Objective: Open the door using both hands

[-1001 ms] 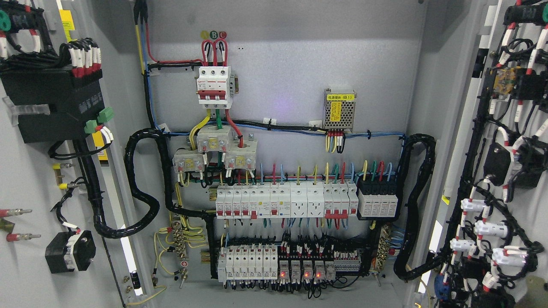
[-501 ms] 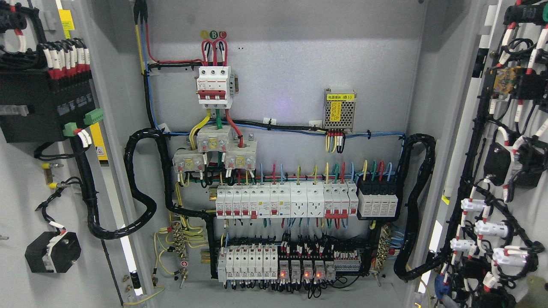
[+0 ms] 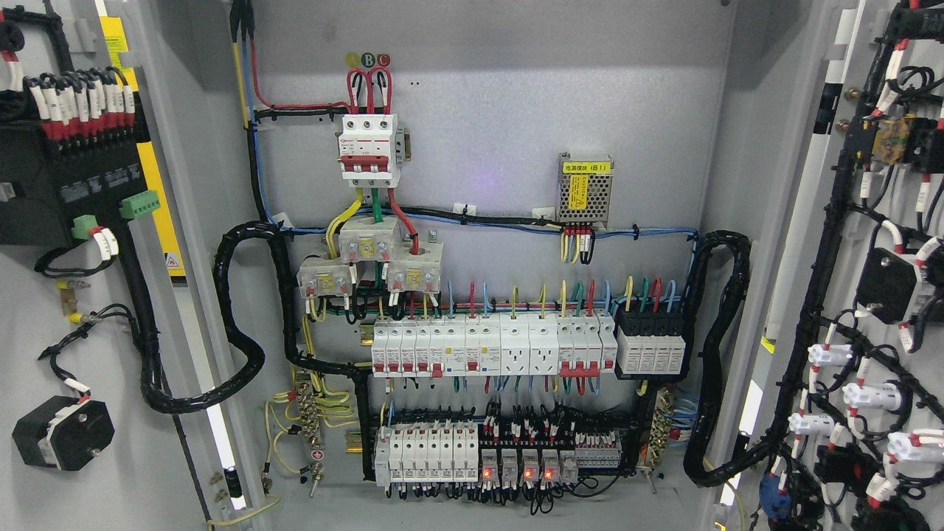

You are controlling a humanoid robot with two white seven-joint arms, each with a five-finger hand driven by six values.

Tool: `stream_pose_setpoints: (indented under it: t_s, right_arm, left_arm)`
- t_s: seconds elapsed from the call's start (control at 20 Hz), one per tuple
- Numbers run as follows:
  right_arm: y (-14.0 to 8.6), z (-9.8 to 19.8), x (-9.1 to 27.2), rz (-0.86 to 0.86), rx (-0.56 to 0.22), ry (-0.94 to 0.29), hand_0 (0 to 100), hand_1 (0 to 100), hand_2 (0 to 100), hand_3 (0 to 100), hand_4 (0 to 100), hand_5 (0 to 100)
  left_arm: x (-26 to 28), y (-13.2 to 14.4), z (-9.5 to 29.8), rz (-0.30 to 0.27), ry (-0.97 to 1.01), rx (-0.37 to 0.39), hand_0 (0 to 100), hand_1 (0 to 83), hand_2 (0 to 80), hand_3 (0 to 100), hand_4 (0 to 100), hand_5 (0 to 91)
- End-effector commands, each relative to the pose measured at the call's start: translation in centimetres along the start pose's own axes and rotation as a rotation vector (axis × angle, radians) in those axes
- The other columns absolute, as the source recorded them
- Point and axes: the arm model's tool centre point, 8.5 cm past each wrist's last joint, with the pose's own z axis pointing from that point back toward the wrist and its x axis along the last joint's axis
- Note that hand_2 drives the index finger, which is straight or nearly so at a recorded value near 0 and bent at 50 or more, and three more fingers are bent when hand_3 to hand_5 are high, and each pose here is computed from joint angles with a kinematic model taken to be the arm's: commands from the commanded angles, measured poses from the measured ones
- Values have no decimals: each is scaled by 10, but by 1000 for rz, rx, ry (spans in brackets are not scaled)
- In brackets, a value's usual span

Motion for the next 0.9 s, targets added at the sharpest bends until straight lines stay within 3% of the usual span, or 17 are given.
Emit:
stream_pose_setpoints:
  t_s: [0.0, 0.3, 0.85]
  right_arm:
    - [-22, 6, 9, 49, -36, 0, 0, 500, 40, 0, 0, 0]
    - [-36, 5, 14, 89, -51, -12, 0, 500, 40, 0, 0, 0]
    - [-43, 2, 18, 93, -39, -20, 0, 500, 40, 0, 0, 0]
  left_arm:
    - [19, 70, 8, -53, 23, 93, 120, 556, 0, 0, 0, 0]
    - [15, 85, 0, -32, 7, 65, 120, 556, 0, 0, 0, 0]
    - [15, 128, -8, -41, 25, 137, 120, 556, 0, 0, 0, 0]
